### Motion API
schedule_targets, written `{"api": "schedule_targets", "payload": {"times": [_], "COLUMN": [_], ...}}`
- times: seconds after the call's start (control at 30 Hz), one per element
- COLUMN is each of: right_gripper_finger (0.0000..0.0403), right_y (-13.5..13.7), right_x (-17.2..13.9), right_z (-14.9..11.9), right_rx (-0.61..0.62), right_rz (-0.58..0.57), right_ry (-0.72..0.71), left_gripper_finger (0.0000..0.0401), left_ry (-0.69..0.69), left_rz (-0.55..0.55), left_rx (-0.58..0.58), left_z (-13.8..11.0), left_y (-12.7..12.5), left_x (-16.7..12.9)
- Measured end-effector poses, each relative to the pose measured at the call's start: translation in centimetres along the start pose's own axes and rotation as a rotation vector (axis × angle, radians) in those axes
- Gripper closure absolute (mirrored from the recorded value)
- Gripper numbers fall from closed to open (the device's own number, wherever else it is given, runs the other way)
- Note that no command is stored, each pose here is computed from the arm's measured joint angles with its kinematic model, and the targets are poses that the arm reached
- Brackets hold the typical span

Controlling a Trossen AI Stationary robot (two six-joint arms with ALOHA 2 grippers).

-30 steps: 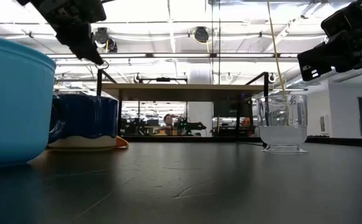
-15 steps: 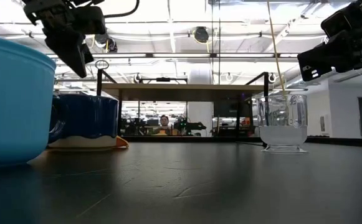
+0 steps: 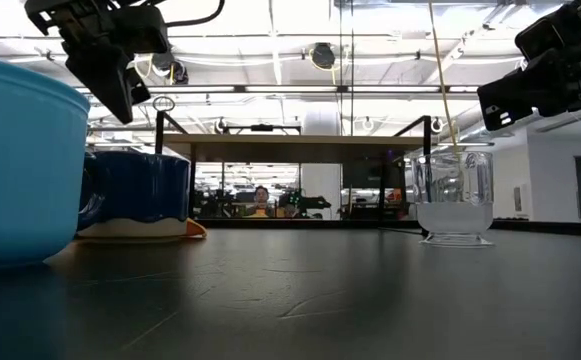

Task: Stack small to large cups/mugs on shelf
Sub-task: Put the dark blue mug on the shelf

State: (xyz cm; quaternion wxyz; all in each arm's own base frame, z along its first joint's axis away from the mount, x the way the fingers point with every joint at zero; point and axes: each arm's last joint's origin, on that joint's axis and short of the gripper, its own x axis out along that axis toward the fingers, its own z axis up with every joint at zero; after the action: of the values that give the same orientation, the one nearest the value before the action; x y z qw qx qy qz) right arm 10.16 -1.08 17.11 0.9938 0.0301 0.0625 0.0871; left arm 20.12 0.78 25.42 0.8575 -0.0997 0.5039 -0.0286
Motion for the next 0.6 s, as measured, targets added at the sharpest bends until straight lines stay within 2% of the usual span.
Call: {"api": "schedule_targets", "payload": {"times": [0.33,0.6], "right_gripper_finger": [0.0403,0.0403], "right_y": [0.00,0.00], "right_x": [0.00,0.00], "right_z": [0.00,0.00], "right_rx": [0.000,-0.001], "right_rz": [0.000,0.000], "right_ry": [0.000,0.000], "left_gripper_finger": [0.0364,0.0290], "left_ry": [-0.002,-0.003], "left_rz": [0.003,0.002], "left_rx": [0.000,0.000], "left_z": [0.01,0.01], "left_y": [0.00,0.00], "left_x": [-0.02,-0.02]}}
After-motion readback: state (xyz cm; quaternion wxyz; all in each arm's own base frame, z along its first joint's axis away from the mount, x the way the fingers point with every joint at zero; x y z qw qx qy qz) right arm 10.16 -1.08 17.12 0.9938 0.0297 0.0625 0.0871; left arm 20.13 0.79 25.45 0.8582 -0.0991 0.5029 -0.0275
